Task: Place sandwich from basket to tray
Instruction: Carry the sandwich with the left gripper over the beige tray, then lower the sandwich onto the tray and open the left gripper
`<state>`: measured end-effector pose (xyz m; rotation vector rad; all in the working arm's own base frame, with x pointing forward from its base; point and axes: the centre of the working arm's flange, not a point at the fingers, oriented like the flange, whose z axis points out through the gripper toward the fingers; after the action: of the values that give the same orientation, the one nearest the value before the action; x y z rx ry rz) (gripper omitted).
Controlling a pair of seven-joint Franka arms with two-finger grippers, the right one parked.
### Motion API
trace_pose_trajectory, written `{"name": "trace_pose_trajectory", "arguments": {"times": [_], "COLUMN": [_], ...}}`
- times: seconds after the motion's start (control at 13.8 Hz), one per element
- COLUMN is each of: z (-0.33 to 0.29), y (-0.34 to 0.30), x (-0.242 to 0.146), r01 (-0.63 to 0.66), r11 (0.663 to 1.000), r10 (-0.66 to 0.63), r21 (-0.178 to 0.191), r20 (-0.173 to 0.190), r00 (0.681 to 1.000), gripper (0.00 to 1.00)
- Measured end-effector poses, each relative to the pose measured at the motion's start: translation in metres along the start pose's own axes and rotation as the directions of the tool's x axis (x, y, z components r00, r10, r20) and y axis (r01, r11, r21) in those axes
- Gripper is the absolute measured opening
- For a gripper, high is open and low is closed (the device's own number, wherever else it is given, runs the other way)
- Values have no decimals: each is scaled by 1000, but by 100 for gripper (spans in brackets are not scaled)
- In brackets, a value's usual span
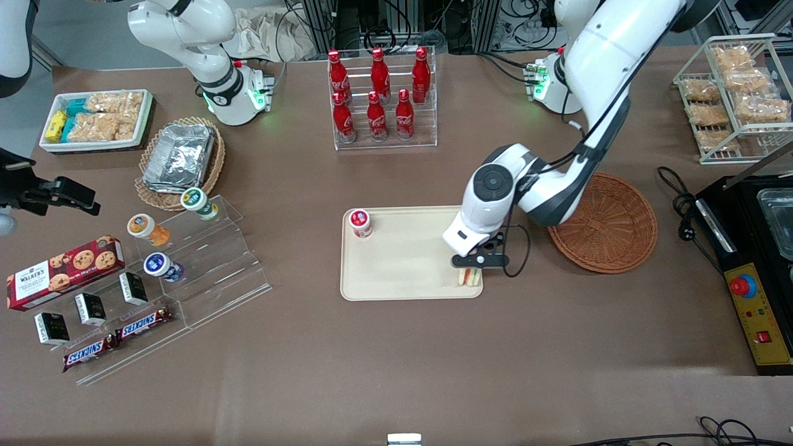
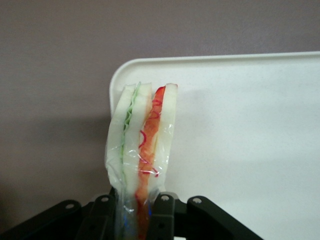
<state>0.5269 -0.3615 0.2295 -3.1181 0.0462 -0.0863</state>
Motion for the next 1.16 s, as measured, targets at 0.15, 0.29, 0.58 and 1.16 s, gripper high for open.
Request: {"name": "trace_pose_trajectory", "arguments": {"times": [0.15,0.29,0.58,1.16], "z": [11,10,14,13], "y": [11,13,17,16], "x": [-2,-3,-6,0], "r01": [0,-5,-5,9], "r11": [1000,1000,1000,1000], "r10": [0,5,6,-8], "r21": [14,19,20,15], "r20": [-26,-32,-27,-34], "r00": [1000,999,1000,999], "gripper": [21,21,56,100]}}
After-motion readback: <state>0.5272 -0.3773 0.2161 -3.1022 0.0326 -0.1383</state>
